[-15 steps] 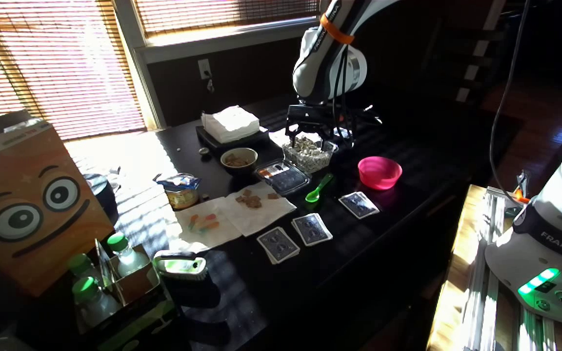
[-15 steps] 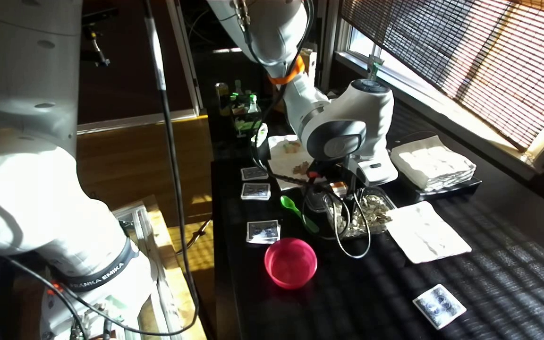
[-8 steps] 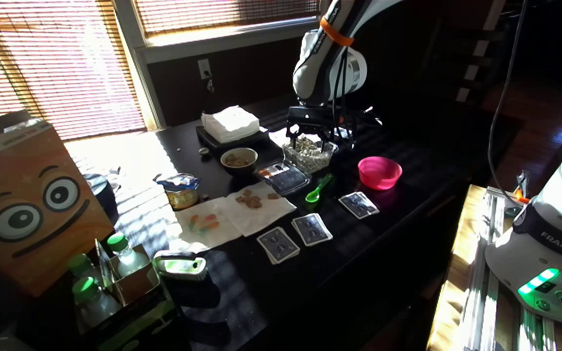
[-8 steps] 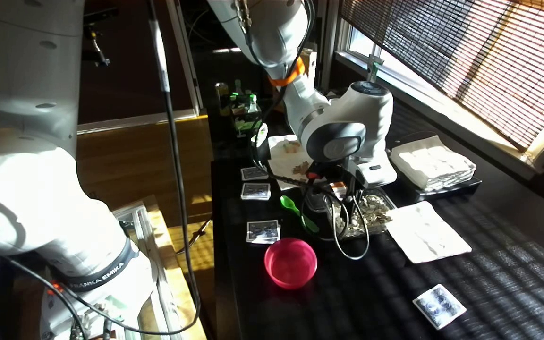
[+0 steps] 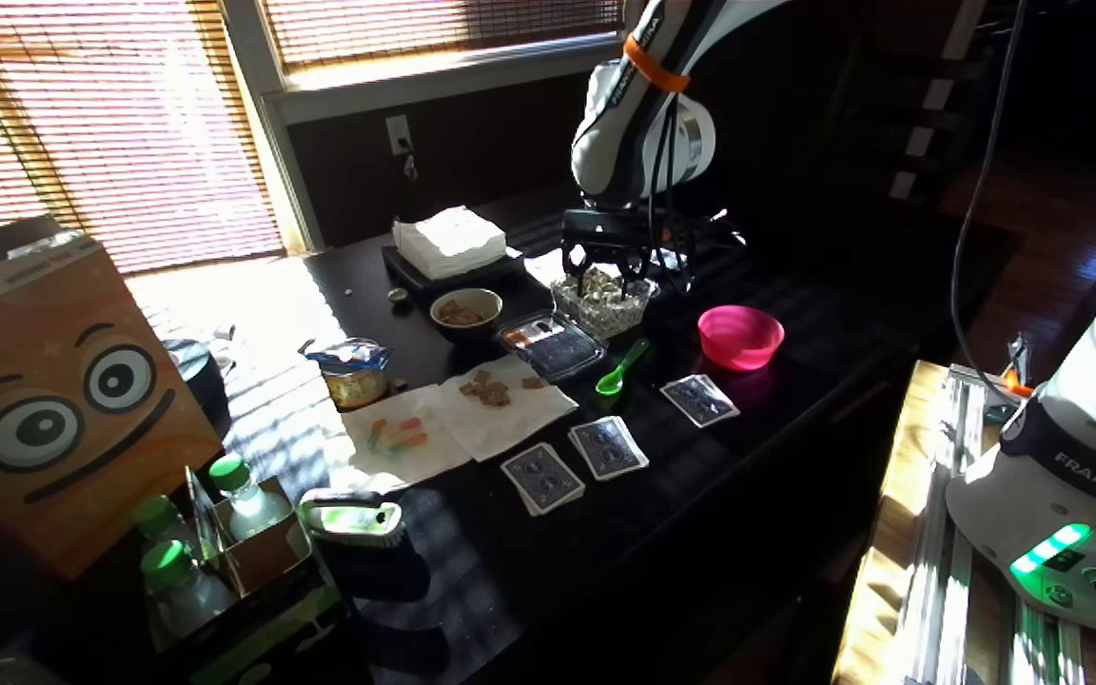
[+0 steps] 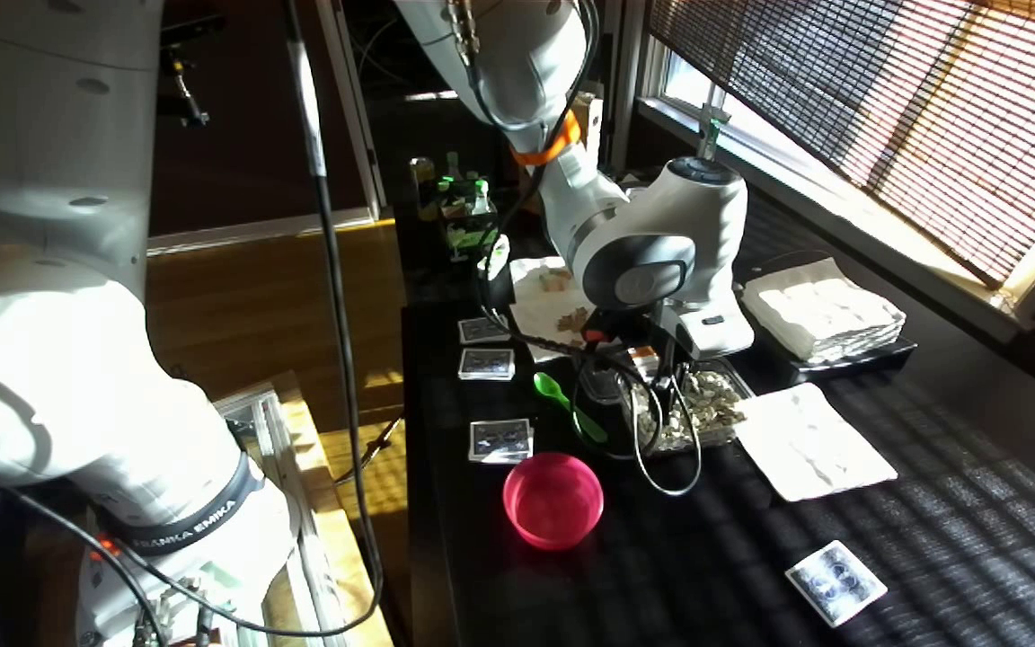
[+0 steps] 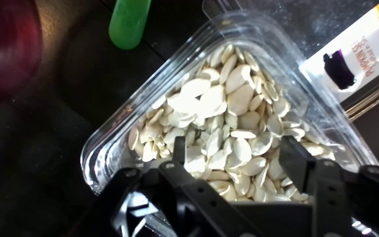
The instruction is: Place some grains on the spoon, empty them into the container with grains and then place the spoon back
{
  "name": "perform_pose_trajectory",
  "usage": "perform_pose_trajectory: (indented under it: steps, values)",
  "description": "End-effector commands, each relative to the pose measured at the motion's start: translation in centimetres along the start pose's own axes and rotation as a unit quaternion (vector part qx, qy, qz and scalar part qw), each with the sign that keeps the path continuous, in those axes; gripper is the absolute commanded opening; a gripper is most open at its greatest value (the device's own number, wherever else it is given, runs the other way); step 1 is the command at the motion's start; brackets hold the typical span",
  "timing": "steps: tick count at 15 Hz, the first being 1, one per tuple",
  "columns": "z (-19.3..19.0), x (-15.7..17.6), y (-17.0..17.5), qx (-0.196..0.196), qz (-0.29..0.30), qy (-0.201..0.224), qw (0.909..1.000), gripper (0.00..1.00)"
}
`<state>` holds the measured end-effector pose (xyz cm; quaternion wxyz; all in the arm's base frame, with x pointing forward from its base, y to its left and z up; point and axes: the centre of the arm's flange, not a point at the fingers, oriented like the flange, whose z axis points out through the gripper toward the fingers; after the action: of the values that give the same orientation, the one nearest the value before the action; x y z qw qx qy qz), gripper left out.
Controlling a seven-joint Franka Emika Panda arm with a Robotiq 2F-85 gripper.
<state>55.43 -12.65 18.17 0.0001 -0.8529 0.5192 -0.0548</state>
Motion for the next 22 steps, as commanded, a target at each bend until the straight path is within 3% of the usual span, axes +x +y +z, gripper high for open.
perform_pose_trajectory:
  steps: [1,7,12,13,15,16,18,19,22]
  values:
    - [0.54,0.09,-0.55,0.004,0.011,0.000,0.9999,0.72]
    - [0.62,0.06,-0.51,0.004,0.011,-0.001,0.9999,0.61]
    - [0.57,0.09,-0.47,0.005,0.011,0.000,0.9999,0.44]
    - [0.56,0.09,-0.47,0.005,0.011,0.000,0.9999,0.35]
    - [0.53,0.11,-0.47,0.006,0.012,0.000,0.9999,0.32]
    - [0.48,0.14,-0.49,0.006,0.012,0.001,0.9999,0.26]
    - [0.36,0.14,-0.47,0.007,0.012,0.002,0.9999,0.26]
    - [0.28,0.17,-0.46,0.007,0.012,0.002,0.9999,0.21]
    - [-0.11,0.20,-0.43,0.009,0.013,0.006,0.9999,0.24]
